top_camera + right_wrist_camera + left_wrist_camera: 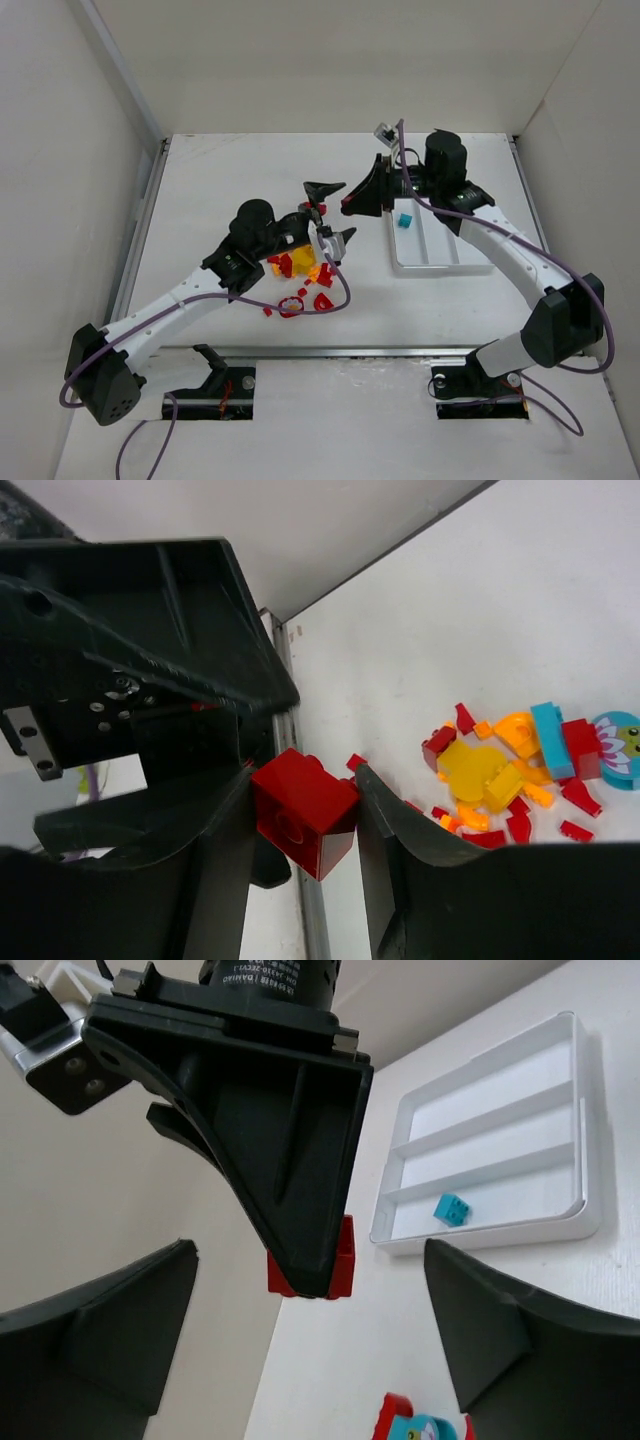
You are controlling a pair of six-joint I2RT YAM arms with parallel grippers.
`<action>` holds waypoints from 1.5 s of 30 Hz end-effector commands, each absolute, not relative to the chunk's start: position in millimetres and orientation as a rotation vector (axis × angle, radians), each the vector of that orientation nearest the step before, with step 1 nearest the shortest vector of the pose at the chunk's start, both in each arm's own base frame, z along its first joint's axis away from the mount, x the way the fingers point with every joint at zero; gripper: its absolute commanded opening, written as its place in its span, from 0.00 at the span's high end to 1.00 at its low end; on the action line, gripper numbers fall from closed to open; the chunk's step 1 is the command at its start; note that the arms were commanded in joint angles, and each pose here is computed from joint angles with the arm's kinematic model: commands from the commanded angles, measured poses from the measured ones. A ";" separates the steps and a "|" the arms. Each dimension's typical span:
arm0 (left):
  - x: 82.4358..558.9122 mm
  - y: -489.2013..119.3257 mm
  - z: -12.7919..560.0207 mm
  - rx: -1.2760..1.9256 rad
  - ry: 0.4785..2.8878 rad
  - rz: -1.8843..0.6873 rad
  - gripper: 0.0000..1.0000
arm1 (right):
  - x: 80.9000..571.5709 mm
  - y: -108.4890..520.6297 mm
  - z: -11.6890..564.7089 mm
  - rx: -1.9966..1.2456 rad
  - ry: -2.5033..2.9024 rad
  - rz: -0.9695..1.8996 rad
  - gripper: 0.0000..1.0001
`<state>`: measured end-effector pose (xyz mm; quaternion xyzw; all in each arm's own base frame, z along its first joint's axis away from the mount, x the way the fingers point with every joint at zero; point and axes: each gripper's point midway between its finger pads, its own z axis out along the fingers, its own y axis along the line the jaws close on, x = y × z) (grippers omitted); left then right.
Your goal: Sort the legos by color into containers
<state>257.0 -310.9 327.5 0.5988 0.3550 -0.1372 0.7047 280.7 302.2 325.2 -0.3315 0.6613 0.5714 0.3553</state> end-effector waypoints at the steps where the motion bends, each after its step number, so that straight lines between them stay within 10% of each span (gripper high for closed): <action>1: 255.4 -306.8 342.3 1.299 0.797 -0.285 0.00 | 297.2 288.9 336.2 -0.788 1.666 1.364 1.00; 6: 271.4 -284.9 303.4 1.258 1.105 -0.266 0.00 | 395.6 173.5 250.6 -0.133 2.032 0.728 1.00; 15: 271.9 -249.3 237.2 1.160 1.424 -0.234 0.00 | 427.8 40.6 143.3 0.151 2.351 -0.009 1.00; 21: 275.6 -241.6 213.7 1.086 1.553 -0.235 0.00 | 424.1 33.3 98.7 0.181 2.458 -0.031 0.99; 30: 279.9 -229.2 200.8 1.055 1.611 -0.171 0.00 | 426.8 33.0 94.5 0.188 2.485 -0.017 0.33; 39: 297.4 -198.0 200.0 0.727 1.725 -0.072 0.00 | 420.2 64.1 140.7 0.046 2.395 0.095 0.26; 45: 301.8 -162.9 175.3 0.454 1.891 0.018 0.11 | 379.9 198.2 169.1 -0.382 2.264 0.423 0.26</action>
